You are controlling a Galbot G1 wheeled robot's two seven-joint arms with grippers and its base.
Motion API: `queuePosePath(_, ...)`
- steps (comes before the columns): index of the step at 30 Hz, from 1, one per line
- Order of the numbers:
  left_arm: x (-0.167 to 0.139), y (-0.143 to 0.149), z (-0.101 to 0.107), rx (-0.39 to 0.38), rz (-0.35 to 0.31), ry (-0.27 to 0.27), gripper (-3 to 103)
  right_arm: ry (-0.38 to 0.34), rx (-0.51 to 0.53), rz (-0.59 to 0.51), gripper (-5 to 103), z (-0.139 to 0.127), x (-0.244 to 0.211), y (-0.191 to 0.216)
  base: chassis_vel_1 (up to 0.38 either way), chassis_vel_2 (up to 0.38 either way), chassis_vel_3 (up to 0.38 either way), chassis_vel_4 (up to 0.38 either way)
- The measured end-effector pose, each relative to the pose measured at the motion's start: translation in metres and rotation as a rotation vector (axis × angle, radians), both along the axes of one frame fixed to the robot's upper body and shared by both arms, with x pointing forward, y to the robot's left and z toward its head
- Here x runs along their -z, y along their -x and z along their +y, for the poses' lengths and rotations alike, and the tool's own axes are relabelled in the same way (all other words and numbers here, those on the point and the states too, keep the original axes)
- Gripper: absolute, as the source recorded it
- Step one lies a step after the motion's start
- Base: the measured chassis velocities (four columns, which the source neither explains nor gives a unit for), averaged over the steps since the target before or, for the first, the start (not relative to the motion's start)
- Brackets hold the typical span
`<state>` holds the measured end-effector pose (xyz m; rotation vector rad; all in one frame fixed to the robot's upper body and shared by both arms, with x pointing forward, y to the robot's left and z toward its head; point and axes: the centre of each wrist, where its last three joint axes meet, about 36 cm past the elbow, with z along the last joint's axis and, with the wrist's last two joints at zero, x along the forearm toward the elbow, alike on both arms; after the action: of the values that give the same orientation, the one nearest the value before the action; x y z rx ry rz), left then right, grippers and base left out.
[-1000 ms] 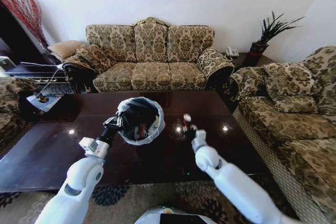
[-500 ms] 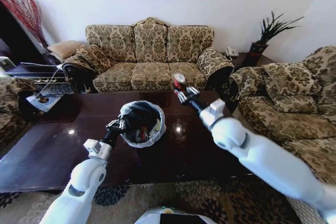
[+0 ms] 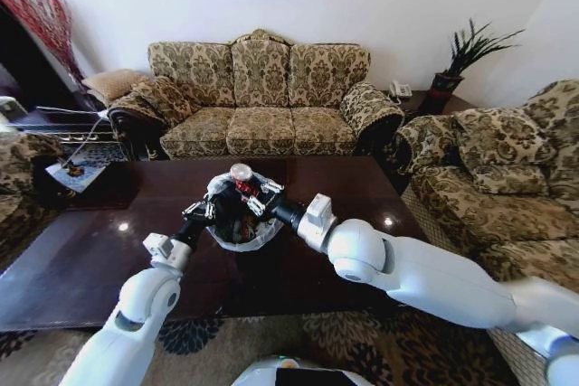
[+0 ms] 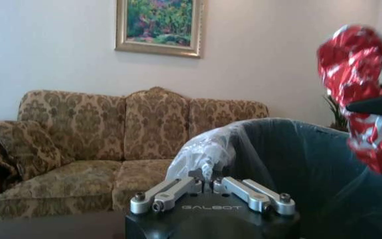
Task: Move to the front of the table and place the trash on the table into the trash bin.
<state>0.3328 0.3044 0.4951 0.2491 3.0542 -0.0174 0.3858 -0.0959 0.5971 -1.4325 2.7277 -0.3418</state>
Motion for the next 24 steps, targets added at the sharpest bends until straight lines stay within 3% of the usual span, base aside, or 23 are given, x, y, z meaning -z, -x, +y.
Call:
queuePosePath(3, -0.001, 0.001, -0.002, -0.005, -0.004, 0.012, 3, 0.002, 0.011, -0.006, 51, 0.001, -0.001, -0.006, 0.000, 0.000, 0.000, 0.000)
queuePosePath(4, -0.001, 0.001, -0.002, -0.005, -0.004, 0.012, 3, 0.002, 0.011, -0.006, 51, 0.001, -0.001, -0.006, 0.000, 0.000, 0.000, 0.000)
queuePosePath(6, -0.001, 0.003, -0.003, -0.006, -0.006, 0.018, 3, 0.000, 0.024, -0.004, 62, 0.004, 0.000, -0.010, 0.000, 0.000, 0.000, 0.000)
queuePosePath(7, -0.001, 0.003, -0.003, -0.006, -0.006, 0.018, 3, 0.000, 0.024, -0.004, 62, 0.004, 0.000, -0.010, 0.000, 0.000, 0.000, 0.000)
queuePosePath(15, -0.005, 0.008, -0.004, -0.007, -0.011, 0.014, 3, -0.057, 0.090, 0.001, 94, 0.007, -0.011, -0.010, 0.000, 0.000, 0.000, 0.000)
queuePosePath(21, -0.007, 0.010, -0.005, -0.004, -0.016, 0.015, 3, -0.068, 0.139, -0.014, 100, -0.014, -0.016, -0.001, 0.000, 0.000, 0.000, 0.000)
queuePosePath(24, -0.006, 0.010, -0.004, -0.006, -0.015, 0.014, 3, -0.037, 0.227, -0.028, 100, -0.037, -0.005, 0.013, 0.000, 0.000, 0.000, 0.000)
